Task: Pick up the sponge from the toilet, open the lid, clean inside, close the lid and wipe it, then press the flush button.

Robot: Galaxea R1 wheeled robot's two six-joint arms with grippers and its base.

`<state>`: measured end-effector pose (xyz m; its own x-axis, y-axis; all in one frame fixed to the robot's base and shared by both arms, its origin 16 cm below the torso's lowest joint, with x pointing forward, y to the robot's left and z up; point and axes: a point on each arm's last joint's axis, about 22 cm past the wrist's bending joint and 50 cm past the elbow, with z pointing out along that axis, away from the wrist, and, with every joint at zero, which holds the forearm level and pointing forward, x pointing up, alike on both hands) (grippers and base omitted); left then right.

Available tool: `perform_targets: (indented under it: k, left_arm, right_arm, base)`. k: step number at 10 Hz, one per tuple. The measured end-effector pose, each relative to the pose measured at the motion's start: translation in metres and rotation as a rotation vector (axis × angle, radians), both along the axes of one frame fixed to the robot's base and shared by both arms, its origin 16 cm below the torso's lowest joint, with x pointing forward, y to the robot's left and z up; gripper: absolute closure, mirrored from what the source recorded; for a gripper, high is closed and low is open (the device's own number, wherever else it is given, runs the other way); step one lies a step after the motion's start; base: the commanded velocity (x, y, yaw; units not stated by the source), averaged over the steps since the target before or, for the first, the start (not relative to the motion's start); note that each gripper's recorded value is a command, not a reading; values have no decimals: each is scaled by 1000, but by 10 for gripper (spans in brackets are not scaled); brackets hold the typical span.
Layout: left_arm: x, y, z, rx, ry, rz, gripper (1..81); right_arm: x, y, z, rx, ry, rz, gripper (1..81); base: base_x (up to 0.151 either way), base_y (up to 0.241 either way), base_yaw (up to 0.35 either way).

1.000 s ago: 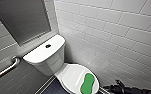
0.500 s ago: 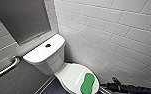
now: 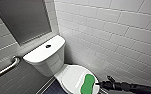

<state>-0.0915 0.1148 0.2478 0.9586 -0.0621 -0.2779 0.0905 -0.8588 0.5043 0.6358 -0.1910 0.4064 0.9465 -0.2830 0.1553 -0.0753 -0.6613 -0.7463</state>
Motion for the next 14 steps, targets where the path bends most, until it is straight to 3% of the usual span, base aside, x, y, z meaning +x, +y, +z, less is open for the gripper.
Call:
perform_targets:
  k: [2, 4, 6, 9, 14]
  left_arm:
    - [1, 0, -4, 0, -3, -1, 10]
    - [0, 1, -3, 1, 1, -1, 10]
    - [0, 1, -3, 1, 1, -2, 10]
    - [0, 1, -3, 1, 2, -1, 10]
    - [0, 1, -3, 2, 2, 1, 10]
  right_arm:
    - [12, -3, 4, -6, -21, -4, 10]
    - [11, 15, 1, 17, -4, -1, 10]
    - [20, 16, -14, 6, 22, -39, 10]
    - [25, 54, -29, 27, 46, -39, 10]
    - [15, 75, -55, 21, 84, -49, 10]
  base:
    - [0, 0, 0]
    - [0, 0, 0]
    - [0, 0, 0]
    - [0, 0, 0]
    - [0, 0, 0]
